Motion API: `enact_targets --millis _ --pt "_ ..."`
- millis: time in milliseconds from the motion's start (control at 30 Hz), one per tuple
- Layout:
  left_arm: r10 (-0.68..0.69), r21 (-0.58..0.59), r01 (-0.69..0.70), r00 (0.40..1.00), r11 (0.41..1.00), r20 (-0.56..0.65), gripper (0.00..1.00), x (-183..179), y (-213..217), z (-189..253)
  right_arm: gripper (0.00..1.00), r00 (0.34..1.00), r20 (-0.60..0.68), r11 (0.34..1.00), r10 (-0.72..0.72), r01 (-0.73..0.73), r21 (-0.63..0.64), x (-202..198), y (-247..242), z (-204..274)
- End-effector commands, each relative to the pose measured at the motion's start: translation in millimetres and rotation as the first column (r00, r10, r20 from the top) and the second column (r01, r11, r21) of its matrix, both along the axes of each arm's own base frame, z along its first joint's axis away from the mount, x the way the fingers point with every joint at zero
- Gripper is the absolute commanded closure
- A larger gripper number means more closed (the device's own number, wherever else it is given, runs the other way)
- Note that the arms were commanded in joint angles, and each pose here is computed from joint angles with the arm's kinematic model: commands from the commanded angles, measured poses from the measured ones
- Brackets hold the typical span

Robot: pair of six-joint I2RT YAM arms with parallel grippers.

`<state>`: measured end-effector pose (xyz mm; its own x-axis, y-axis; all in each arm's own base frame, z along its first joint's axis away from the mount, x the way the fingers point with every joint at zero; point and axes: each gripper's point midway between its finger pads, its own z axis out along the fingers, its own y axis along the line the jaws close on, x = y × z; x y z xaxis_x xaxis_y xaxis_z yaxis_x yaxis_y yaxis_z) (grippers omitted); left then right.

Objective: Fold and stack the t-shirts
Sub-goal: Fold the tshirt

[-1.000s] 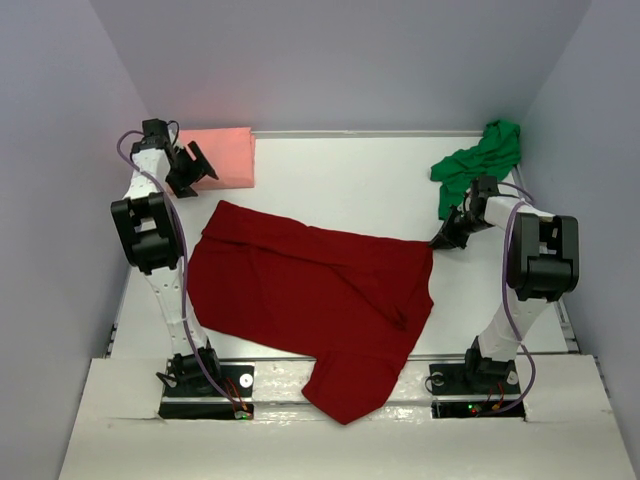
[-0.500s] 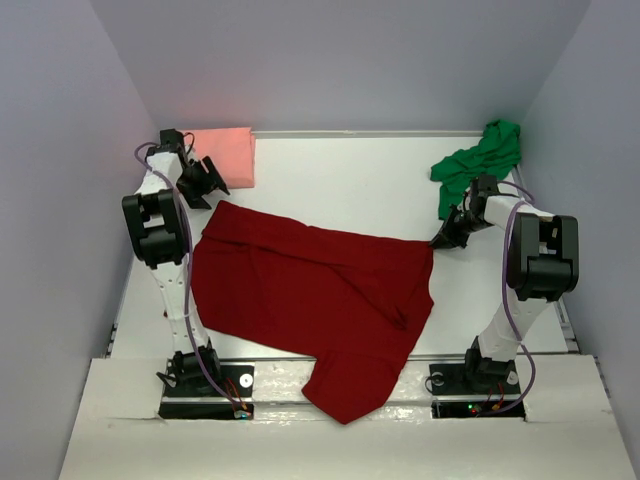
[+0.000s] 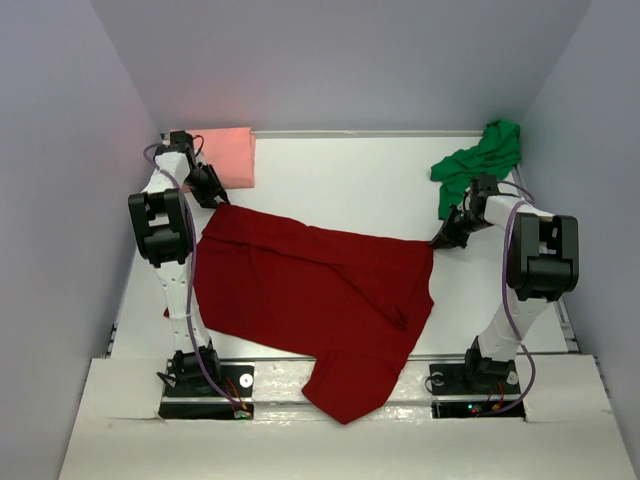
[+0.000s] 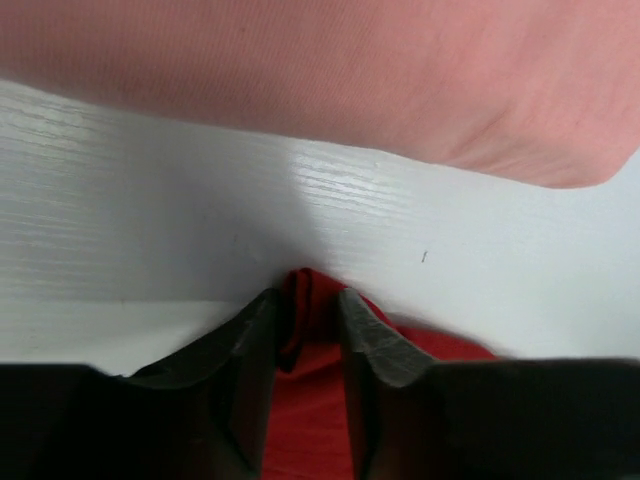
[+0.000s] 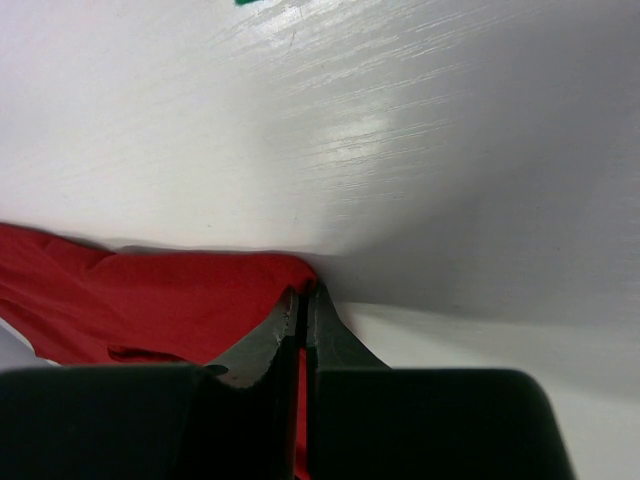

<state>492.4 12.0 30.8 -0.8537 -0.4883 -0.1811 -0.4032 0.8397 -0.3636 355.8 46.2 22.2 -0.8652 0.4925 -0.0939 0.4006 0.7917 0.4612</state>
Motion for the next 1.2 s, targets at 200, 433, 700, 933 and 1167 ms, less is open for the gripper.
enact_targets --millis 200,433,700,933,1167 --pt "0.002 0.022 -0.001 0.998 1.000 -0.056 0.95 -8.7 2.5 -4.4 1.00 1.000 0.025 0.999 0.007 -0.006 -0.042 12.3 -9.0 4.7" --pt "0.028 0.053 -0.025 0.998 0.998 -0.058 1.00 -8.3 8.7 -2.9 1.00 1.000 0.026 0.999 -0.003 0.004 -0.050 23.5 -11.7 7.8" --pt "0.099 0.035 -0.098 0.994 0.995 -0.040 1.00 -13.4 16.8 0.6 1.00 0.998 0.060 0.999 -0.001 0.003 -0.042 49.7 -12.8 17.5" --pt "0.176 0.036 -0.176 0.984 0.984 -0.011 1.00 -24.8 25.7 8.6 1.00 0.997 0.082 1.000 0.008 -0.006 -0.030 78.2 -13.6 17.9" --pt "0.252 0.028 -0.252 0.968 0.967 0.009 1.00 -48.0 32.5 17.5 1.00 0.991 0.133 1.000 0.014 -0.012 -0.011 117.8 -14.0 29.2"
